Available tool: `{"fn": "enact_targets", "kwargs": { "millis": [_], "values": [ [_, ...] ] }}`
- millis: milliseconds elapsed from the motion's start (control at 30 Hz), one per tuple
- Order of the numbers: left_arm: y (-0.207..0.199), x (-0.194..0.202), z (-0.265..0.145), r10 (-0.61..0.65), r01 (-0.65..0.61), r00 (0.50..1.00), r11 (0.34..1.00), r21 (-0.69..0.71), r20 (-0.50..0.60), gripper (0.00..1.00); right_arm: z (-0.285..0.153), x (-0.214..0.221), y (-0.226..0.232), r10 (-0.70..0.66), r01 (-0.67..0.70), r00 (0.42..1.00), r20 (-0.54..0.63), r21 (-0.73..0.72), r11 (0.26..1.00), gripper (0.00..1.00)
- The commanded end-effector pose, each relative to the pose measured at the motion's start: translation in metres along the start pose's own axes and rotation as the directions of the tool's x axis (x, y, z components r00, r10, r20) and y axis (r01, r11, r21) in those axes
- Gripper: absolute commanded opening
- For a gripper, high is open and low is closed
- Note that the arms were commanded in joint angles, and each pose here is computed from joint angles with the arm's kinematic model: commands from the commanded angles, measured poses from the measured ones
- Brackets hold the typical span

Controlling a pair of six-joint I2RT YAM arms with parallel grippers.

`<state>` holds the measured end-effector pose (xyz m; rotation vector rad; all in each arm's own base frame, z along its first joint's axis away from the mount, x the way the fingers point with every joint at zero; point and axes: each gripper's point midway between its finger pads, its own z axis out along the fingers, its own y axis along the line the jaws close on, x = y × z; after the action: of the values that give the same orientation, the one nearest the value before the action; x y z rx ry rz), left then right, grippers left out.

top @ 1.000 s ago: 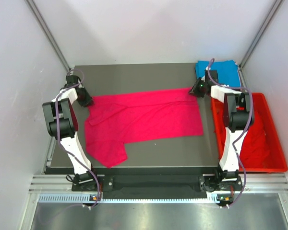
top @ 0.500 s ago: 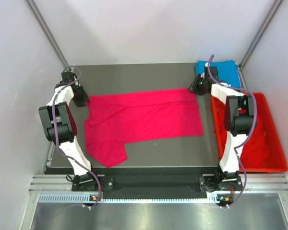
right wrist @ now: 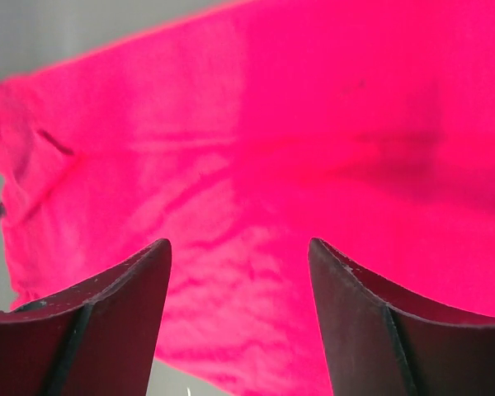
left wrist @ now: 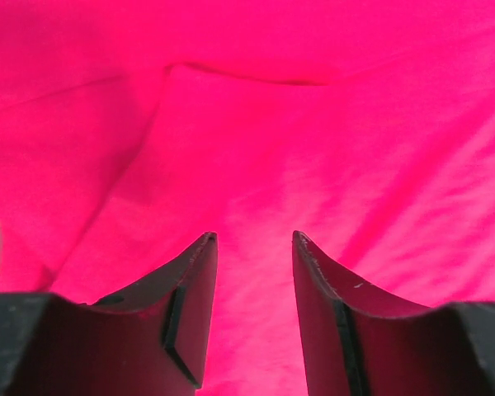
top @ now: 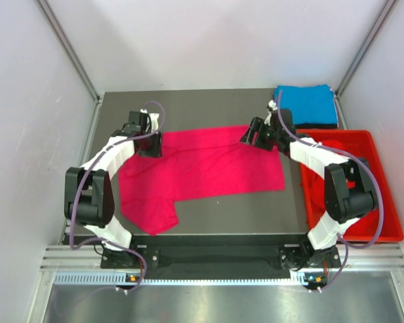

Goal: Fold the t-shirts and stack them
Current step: Fold the tshirt

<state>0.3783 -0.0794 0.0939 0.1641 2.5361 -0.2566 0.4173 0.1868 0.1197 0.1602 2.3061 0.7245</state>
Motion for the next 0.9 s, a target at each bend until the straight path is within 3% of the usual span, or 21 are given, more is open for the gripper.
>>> {"fn": "enact_targets", "kwargs": {
  "millis": [0, 333, 600, 867],
  "values": [
    [0.030, -0.005, 0.015, 0.083, -0.082, 0.997, 0.990, -0.114, 0.004, 0.47, -0.013, -0.006, 0.019, -0.005, 0.010, 0.998, 0.064, -0.073, 0.997, 0.68],
    [0.042, -0.034, 0.022, 0.133, -0.127, 0.991, 0.976, -0.179, 0.023, 0.51, -0.010, -0.003, 0.034, -0.022, 0.030, 0.997, 0.069, -0.122, 0.992, 0.69],
    [0.024, -0.062, 0.036, 0.057, -0.057, 0.998, 0.997, 0.051, 0.014, 0.52, -0.009, -0.001, 0.032, -0.050, 0.056, 0.997, 0.055, -0.115, 0.992, 0.70],
    [0.030, -0.054, 0.062, 0.029, -0.023, 0.997, 0.995, 0.098, -0.068, 0.50, -0.013, -0.003, 0.033, -0.057, 0.064, 0.996, 0.064, -0.116, 0.991, 0.70]
  ]
}}
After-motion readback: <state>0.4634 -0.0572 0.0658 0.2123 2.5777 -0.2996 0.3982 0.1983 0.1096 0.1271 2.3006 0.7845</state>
